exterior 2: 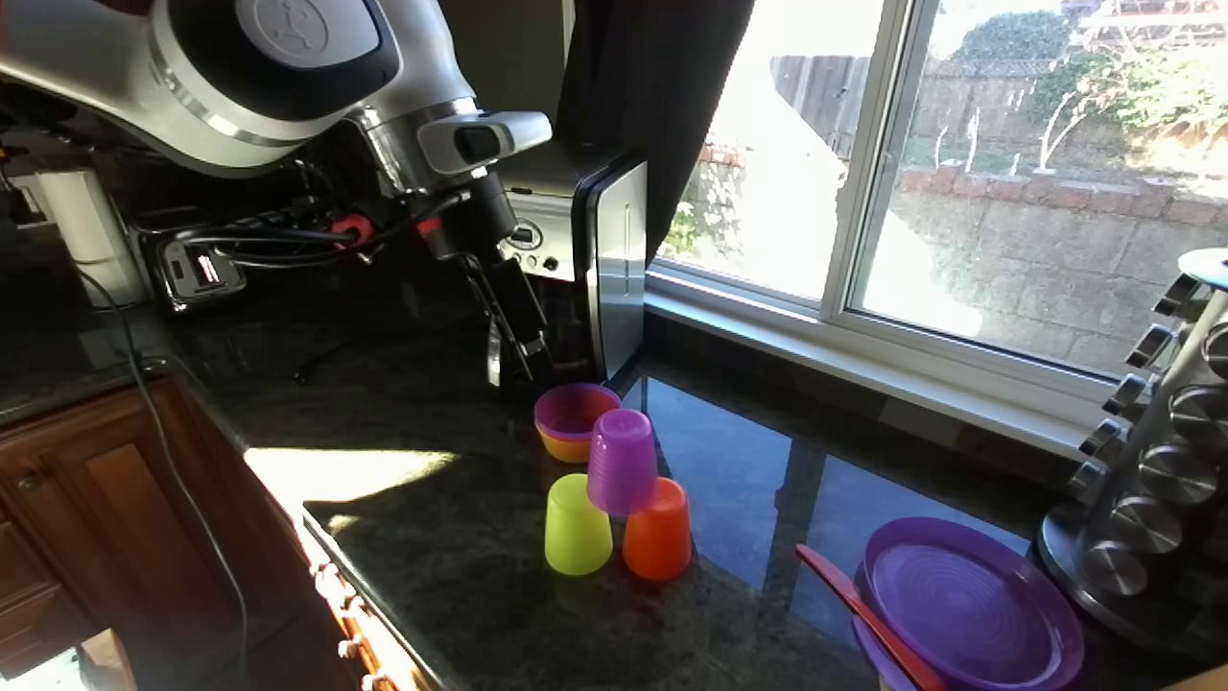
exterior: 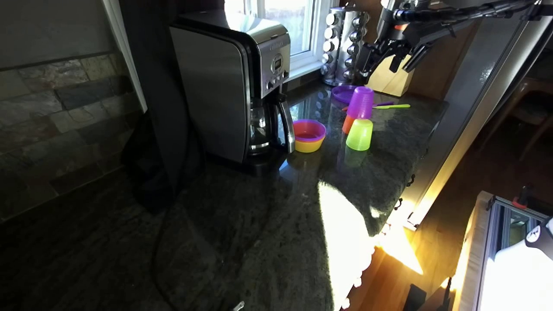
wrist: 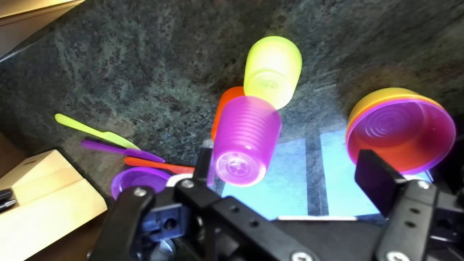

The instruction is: Pick up the purple and yellow cup and place on the orange cup

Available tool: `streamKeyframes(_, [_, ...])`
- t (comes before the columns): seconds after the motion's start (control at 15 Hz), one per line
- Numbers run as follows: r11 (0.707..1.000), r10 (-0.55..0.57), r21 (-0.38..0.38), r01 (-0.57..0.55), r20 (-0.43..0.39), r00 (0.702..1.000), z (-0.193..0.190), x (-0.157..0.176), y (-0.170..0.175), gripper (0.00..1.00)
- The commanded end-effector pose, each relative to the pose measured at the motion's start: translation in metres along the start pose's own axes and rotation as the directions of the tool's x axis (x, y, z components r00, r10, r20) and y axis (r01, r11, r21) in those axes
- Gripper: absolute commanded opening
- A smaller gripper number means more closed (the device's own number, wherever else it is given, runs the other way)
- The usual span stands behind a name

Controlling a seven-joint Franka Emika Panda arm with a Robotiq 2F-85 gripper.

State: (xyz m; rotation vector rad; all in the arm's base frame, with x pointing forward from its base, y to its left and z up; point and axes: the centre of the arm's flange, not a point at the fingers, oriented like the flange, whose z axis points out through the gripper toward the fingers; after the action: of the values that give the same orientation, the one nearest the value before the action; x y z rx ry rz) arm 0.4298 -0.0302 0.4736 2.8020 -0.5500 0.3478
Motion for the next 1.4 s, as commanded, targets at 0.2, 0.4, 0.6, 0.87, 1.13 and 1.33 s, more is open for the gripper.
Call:
streamKeyframes(0.2, [1.0,-0.001,-0.008,0.001,-0.004,1.0,0.0,0.001,0.002,1.0])
streamKeyframes(0.4, [0.999,0.012,0.048,-0.014,0.03,0.999,0.008,0.008,0.028,1.0])
streamKeyframes(0.6, [0.992,0.006,0.123,-0.017,0.086,0.996,0.016,0.016,0.057,1.0])
streamKeyframes(0.87, [0.976,-0.014,0.219,-0.012,0.117,0.993,0.028,0.031,0.08,1.0])
streamKeyframes(1.13, [0.97,-0.013,0.24,-0.023,0.149,0.989,0.043,0.043,0.085,1.0])
streamKeyframes(1.33, [0.973,-0.014,0.231,-0.023,0.156,0.988,0.049,0.054,0.081,1.0])
